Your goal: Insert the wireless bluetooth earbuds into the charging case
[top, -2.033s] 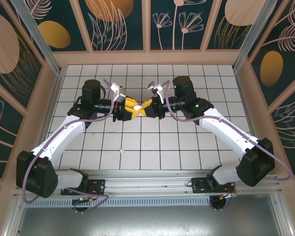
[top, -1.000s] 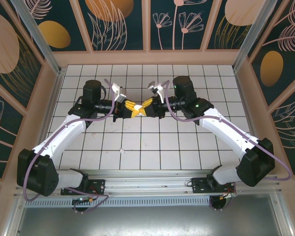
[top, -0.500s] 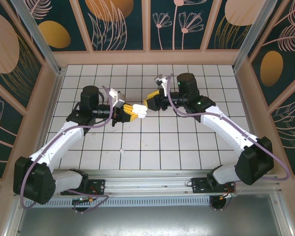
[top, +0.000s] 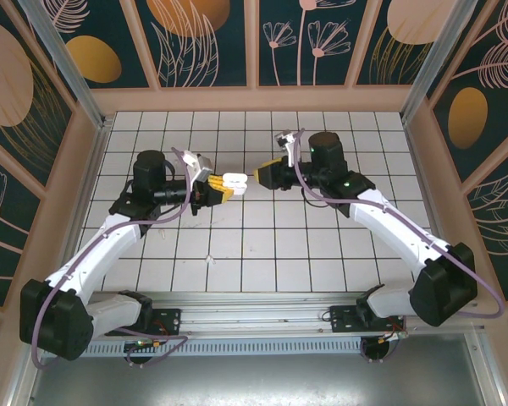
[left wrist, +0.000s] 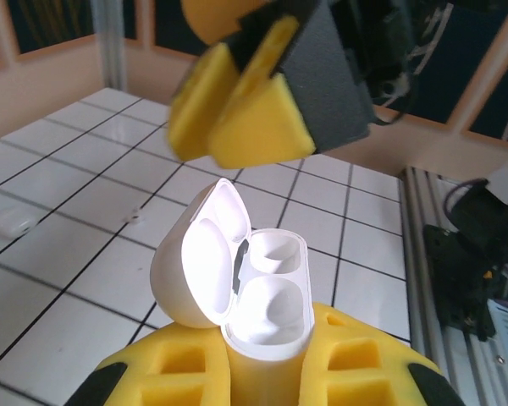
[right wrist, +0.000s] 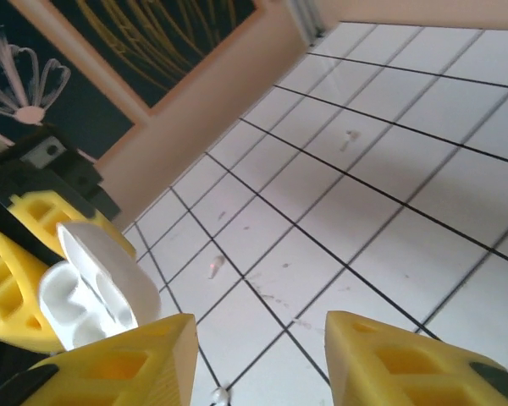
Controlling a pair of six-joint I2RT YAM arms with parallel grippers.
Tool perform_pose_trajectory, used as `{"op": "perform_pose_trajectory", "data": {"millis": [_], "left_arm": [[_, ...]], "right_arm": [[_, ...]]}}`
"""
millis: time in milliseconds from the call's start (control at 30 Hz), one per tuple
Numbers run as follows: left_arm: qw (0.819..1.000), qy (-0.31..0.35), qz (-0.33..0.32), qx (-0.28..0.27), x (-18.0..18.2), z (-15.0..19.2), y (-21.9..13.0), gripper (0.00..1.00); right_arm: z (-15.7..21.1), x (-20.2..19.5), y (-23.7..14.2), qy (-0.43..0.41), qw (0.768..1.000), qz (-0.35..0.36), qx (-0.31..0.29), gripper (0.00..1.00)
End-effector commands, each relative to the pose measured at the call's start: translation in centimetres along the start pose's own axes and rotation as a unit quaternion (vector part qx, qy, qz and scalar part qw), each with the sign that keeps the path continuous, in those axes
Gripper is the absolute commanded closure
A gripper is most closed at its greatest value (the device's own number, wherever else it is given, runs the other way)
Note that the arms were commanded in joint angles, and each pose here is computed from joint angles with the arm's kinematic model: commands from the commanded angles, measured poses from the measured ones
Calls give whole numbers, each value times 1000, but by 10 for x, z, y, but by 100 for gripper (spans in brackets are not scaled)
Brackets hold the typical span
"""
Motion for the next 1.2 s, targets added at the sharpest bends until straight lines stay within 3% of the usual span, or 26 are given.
{"op": "perform_pose_trajectory", "data": {"millis": [0, 167, 300, 567, 933, 1167], "left_arm": [[998, -51, -43, 6, 7, 9, -10, 100], [992, -84, -90, 6, 5, 17, -29, 100], [983, -88, -159, -12, -4, 17, -45, 100], [935, -90, -341, -33, -19, 10, -81, 100], [898, -49, -431, -69, -48, -18, -116, 100], [891, -41, -443, -92, -57, -26, -124, 100]], "right_arm": [[12, -19, 5, 84, 995, 52, -8, 58], [45, -44, 28, 161, 981, 87, 59, 61], [62, -45, 50, 160, 976, 79, 125, 62], [97, -8, 107, 97, 964, 73, 235, 64], [148, 55, 172, -29, 928, 75, 363, 62], [165, 78, 189, -74, 908, 58, 408, 54]]}}
Point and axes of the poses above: each hand's point on the last joint's axis, 136 mm out from that joint toward the fingers, its own y axis out along the fingers, its own x axis along the line the jaws close on, z = x × y, the point moved 10 cm from there along -y, back along the fingers, and after that the axes turned 3 degrees about -y, right-handed, at the moved point
